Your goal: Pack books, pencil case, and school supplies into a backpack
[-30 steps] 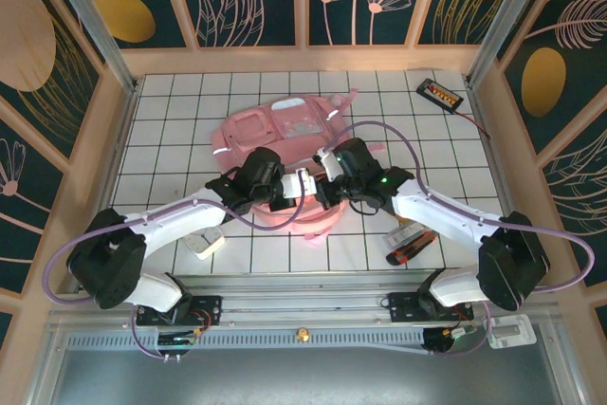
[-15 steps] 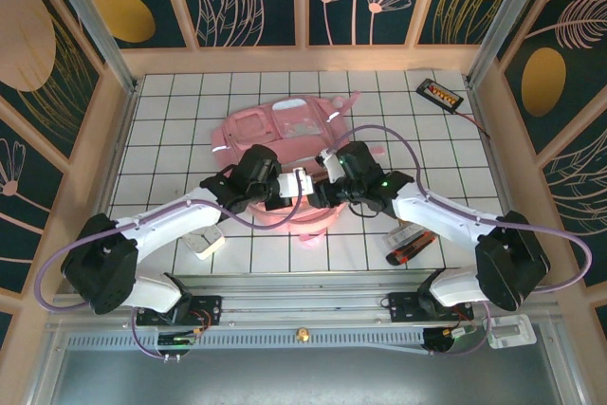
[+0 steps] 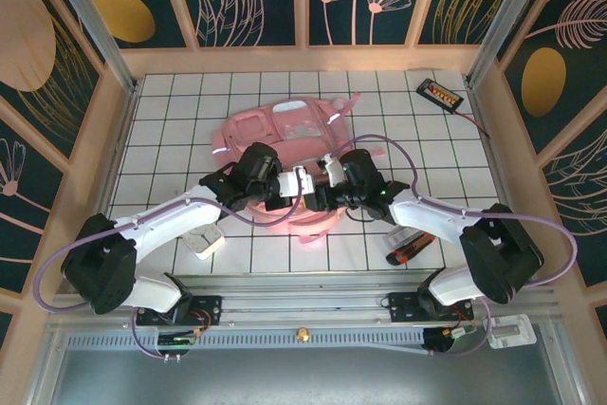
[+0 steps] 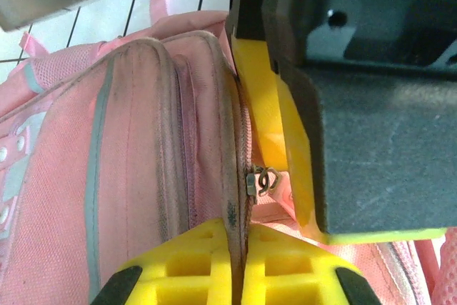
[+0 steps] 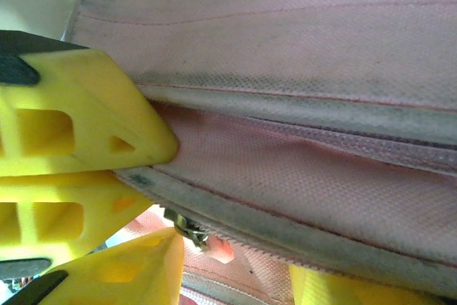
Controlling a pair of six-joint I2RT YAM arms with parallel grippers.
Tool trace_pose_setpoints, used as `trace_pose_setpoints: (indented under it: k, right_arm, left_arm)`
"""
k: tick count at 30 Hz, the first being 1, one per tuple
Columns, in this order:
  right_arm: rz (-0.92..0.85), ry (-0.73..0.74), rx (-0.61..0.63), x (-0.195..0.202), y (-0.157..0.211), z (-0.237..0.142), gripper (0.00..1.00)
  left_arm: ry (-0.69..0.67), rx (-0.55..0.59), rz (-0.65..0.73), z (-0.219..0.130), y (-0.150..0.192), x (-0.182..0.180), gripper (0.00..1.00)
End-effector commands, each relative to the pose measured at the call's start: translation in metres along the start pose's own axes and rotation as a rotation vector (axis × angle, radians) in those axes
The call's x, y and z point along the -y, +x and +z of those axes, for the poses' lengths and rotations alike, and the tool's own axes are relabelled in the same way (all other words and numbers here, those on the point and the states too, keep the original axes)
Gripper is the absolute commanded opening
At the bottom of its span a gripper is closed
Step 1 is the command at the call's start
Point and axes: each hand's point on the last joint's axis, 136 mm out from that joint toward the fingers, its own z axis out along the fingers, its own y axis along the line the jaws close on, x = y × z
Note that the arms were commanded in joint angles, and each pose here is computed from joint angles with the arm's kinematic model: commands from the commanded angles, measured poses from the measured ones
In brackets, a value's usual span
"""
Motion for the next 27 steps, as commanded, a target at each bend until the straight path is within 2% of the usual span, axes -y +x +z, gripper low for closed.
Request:
trace_pose_setpoints:
  k: [1, 4, 7, 11, 12, 20, 27]
  right_arm:
    - [0.015, -0.014, 0.027, 0.003, 0.000, 0.006, 0.42]
    - [0.016, 0.001, 0.053, 0.005, -0.003, 0.009, 0.38]
    - [0.006, 0.007, 0.082, 0.002, -0.007, 0.012, 0.31]
    - [0.006, 0.060, 0.092, 0.007, -0.009, 0.012, 0.03]
    - [0.006, 0.078, 0.089, 0.010, -0.009, 0.011, 0.00]
    - [0.042, 0.283, 0.000, 0.046, 0.013, -0.019, 0.00]
    - [0.165, 0.463, -0.062, 0.095, 0.022, -0.055, 0.00]
  left_arm:
    - [-0.004, 0.145, 0.004, -0.015, -0.044, -0.012, 0.00]
    - [0.000, 0.150, -0.006, -0.014, -0.046, -0.012, 0.00]
    - [0.002, 0.149, -0.013, -0.013, -0.045, -0.012, 0.00]
    - [-0.008, 0.142, -0.010, -0.014, -0.044, -0.014, 0.00]
    - [-0.013, 0.135, -0.006, -0.015, -0.043, -0.015, 0.00]
    - [-0.044, -0.008, 0.071, -0.015, -0.013, -0.014, 0.00]
    - [-0.084, -0.060, 0.123, -0.021, 0.001, -0.015, 0.00]
